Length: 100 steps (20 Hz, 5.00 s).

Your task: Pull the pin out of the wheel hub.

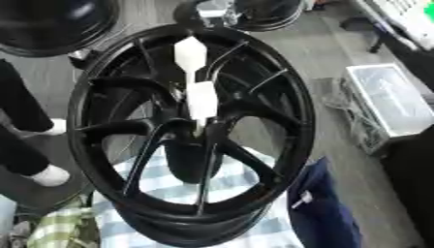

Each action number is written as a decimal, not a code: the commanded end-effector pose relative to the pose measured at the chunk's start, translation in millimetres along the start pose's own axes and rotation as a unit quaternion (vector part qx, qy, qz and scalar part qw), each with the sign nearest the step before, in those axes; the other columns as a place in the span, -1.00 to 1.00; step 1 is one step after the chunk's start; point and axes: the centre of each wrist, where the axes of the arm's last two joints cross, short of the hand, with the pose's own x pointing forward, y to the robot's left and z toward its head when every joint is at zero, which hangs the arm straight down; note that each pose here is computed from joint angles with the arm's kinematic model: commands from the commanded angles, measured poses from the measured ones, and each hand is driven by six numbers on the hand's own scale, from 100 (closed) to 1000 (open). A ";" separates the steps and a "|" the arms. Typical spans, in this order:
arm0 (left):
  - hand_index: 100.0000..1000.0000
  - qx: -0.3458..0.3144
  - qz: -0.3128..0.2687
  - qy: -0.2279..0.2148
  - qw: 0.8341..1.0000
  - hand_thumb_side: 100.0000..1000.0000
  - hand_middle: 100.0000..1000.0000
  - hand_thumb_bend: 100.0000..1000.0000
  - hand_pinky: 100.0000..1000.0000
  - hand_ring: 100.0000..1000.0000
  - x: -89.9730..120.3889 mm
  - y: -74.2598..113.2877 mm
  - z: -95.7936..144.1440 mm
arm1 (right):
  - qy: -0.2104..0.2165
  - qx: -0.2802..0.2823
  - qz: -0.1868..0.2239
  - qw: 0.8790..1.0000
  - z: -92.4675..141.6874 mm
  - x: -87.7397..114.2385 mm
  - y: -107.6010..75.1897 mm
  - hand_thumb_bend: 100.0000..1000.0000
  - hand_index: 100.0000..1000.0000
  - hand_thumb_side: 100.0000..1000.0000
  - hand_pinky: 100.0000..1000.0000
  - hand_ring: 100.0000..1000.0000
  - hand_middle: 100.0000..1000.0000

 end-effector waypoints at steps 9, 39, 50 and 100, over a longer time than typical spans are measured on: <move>0.14 0.004 -0.013 -0.011 1.000 -0.63 0.08 0.40 0.37 0.10 7.4 8.1 -4.1 | 0.026 0.048 0.027 0.998 -26.0 0.7 16.0 -0.15 0.65 -0.20 0.65 0.53 0.47; 0.11 -0.002 -0.006 -0.003 1.000 -0.64 0.07 0.38 0.38 0.09 4.7 4.7 -3.2 | 0.086 0.082 0.037 0.992 -22.2 -60.2 38.8 0.00 0.58 -0.49 0.55 0.40 0.38; 0.11 -0.003 -0.002 0.000 1.000 -0.64 0.07 0.38 0.38 0.08 3.4 3.6 -2.2 | 0.103 0.077 0.028 0.991 -25.0 -76.0 44.4 -0.04 0.58 -0.54 0.55 0.41 0.38; 0.10 0.001 0.002 0.008 1.000 -0.63 0.06 0.35 0.39 0.08 -1.1 3.7 0.2 | 0.081 0.085 -0.035 0.992 -32.8 -74.3 53.2 -0.37 0.25 -1.00 0.53 0.28 0.00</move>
